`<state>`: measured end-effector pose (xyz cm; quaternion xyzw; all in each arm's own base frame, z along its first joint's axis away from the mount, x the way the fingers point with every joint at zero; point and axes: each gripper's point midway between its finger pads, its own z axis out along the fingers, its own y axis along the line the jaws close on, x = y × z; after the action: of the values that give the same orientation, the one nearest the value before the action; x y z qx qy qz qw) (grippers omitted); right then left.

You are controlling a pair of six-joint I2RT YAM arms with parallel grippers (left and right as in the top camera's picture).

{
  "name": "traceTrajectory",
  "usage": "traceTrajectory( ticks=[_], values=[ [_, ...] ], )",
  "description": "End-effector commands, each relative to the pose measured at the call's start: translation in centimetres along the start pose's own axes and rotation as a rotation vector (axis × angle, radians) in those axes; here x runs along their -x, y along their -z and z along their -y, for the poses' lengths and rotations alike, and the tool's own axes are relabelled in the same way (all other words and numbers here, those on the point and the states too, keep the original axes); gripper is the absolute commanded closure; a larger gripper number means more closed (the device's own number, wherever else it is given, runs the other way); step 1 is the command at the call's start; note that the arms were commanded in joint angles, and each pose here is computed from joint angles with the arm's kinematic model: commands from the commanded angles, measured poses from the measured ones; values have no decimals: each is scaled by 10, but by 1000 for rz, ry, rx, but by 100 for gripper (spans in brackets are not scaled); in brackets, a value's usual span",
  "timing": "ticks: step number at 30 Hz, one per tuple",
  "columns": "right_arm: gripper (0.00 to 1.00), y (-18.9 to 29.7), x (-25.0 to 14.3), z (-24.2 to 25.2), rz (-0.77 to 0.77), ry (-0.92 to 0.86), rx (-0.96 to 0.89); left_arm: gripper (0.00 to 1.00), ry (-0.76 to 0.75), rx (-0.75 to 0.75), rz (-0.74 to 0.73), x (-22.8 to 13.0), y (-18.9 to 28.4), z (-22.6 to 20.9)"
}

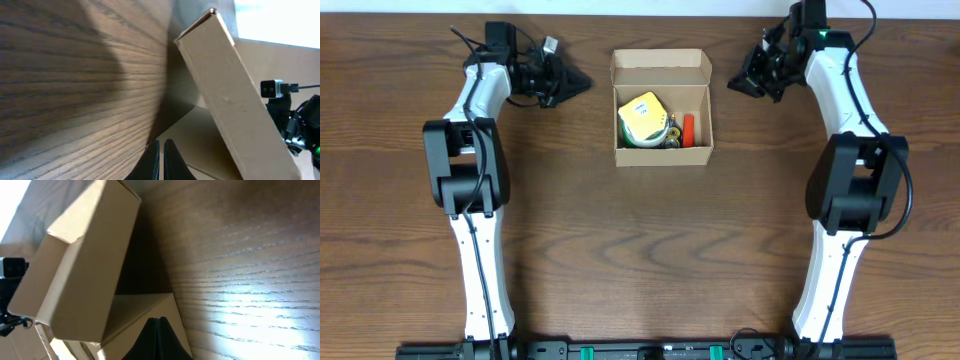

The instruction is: Pack container

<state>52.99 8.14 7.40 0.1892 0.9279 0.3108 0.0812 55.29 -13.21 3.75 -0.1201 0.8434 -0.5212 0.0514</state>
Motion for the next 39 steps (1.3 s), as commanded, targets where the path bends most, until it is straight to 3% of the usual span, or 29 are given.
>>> traceTrajectory(
  ticks=[1, 7, 23, 39],
  values=[
    [99, -23, -4, 13, -72, -60, 51, 94, -5, 24, 4, 0, -5, 2],
    [99, -48, -7, 12, -132, -68, 155, 95, -12, 49, -12, -8, -19, 5],
    [99, -52, 20, -5, -24, 26, 222, 94, -33, 98, -24, -16, -41, 5],
    [99, -81, 27, -9, -48, -48, 332, 92, -50, 88, 19, -4, -41, 10]
  ],
)
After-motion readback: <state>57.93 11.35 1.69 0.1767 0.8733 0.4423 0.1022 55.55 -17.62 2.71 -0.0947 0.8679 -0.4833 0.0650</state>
